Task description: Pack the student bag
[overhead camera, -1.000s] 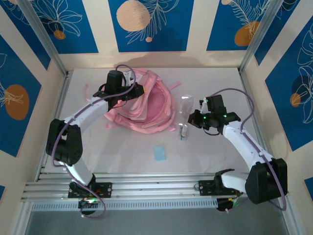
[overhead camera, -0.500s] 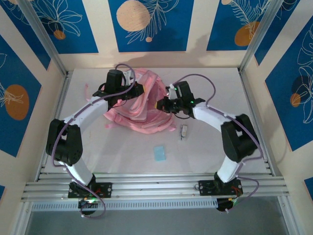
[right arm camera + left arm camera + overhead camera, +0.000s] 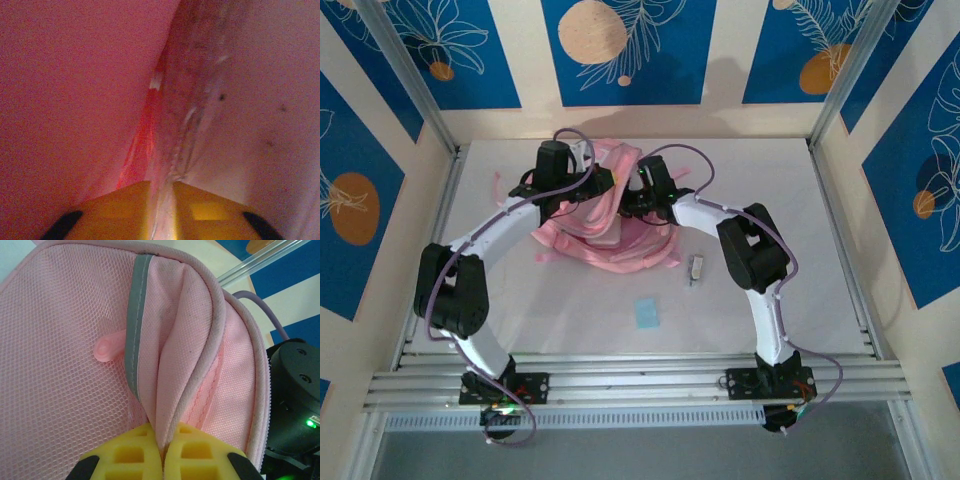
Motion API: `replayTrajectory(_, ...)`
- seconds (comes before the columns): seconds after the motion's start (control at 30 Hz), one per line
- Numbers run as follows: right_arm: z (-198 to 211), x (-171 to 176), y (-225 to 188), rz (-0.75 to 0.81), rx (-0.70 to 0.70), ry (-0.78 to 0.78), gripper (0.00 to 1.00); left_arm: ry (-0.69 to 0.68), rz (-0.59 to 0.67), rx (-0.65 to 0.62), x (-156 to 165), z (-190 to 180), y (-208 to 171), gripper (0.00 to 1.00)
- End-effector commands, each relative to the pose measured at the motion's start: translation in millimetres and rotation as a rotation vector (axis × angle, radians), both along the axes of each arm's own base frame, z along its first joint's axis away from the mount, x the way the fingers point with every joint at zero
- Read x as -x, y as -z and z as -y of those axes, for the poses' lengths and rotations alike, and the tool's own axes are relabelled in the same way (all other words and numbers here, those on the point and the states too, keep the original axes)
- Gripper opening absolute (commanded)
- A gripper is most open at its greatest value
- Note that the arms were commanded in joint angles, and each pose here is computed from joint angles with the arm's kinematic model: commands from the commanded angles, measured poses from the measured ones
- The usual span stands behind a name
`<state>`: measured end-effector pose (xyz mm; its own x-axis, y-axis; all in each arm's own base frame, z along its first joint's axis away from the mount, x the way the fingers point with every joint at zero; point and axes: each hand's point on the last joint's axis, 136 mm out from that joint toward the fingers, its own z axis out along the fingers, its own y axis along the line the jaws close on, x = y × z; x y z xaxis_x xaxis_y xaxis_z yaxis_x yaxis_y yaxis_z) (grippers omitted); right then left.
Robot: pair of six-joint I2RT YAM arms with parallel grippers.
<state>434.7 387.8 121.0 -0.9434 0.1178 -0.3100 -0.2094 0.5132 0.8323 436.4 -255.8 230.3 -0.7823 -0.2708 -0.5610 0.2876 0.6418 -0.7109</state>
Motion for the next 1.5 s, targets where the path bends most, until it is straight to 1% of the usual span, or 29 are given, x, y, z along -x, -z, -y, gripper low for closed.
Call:
replayTrajectory(0.0,2,4,-25,0.029,-0.034,-0.001,0.29,0.02,0.112,0.065,-3,5,-40,0.0)
replayTrajectory(0.13,29,19,-33,-0.001,-0.014,0.034,0.46,0.013,0.111,0.08,-6,6,-38,0.0)
replayTrajectory(0.17,37,23,-34,-0.006,-0.004,0.042,0.48,0.015,0.109,0.084,-6,7,-38,0.0)
replayTrajectory(0.3,64,40,-39,-0.012,0.034,0.059,0.54,0.014,0.103,0.08,-8,8,-34,0.0)
replayTrajectory(0.4,82,50,-39,-0.023,0.074,0.067,0.55,0.013,0.093,0.076,-8,7,-29,0.0)
replayTrajectory(0.53,103,66,-32,-0.027,0.162,0.063,0.59,0.027,0.07,0.068,-4,10,-21,0.0)
replayTrajectory(0.57,108,70,-29,-0.03,0.197,0.062,0.61,0.032,0.059,0.063,-3,10,-17,0.08)
replayTrajectory(0.63,118,77,-24,-0.032,0.26,0.069,0.66,0.032,0.039,0.05,1,9,-12,0.3)
replayTrajectory(0.67,122,79,-23,-0.032,0.287,0.074,0.69,0.03,0.036,0.044,3,7,-11,0.38)
replayTrajectory(0.7,127,81,-22,-0.026,0.311,0.09,0.76,0.02,0.034,0.033,5,4,-9,0.47)
replayTrajectory(0.73,133,83,-21,-0.023,0.332,0.109,0.86,0.008,0.035,0.02,8,0,-8,0.56)
replayTrajectory(0.77,137,84,-21,-0.019,0.344,0.125,0.98,0.001,0.037,0.009,11,-3,-8,0.61)
replayTrajectory(0.8,142,85,-19,-0.018,0.36,0.144,0.99,-0.017,0.04,-0.005,13,-9,-9,0.65)
replayTrajectory(0.9,151,88,-18,-0.021,0.377,0.179,0.99,-0.078,0.031,-0.046,17,-31,-2,0.7)
replayTrajectory(1.0,149,94,-17,-0.036,0.353,0.17,1.0,-0.164,0.003,-0.074,19,-60,15,0.71)
replayTrajectory(1.03,147,96,-16,-0.045,0.351,0.167,0.97,-0.196,-0.014,-0.081,21,-71,23,0.71)
replayTrajectory(1.17,143,103,-12,-0.03,0.401,0.193,0.95,-0.332,-0.075,-0.103,28,-114,56,0.72)
replayTrajectory(1.23,138,106,-12,-0.032,0.397,0.203,0.94,-0.405,-0.109,-0.123,33,-135,75,0.72)
replayTrajectory(1.33,123,111,-13,-0.022,0.371,0.187,0.91,-0.481,-0.144,-0.141,37,-157,94,0.72)
replayTrajectory(1.47,108,117,-8,-0.011,0.392,0.161,0.91,-0.531,-0.174,-0.153,35,-170,112,0.72)
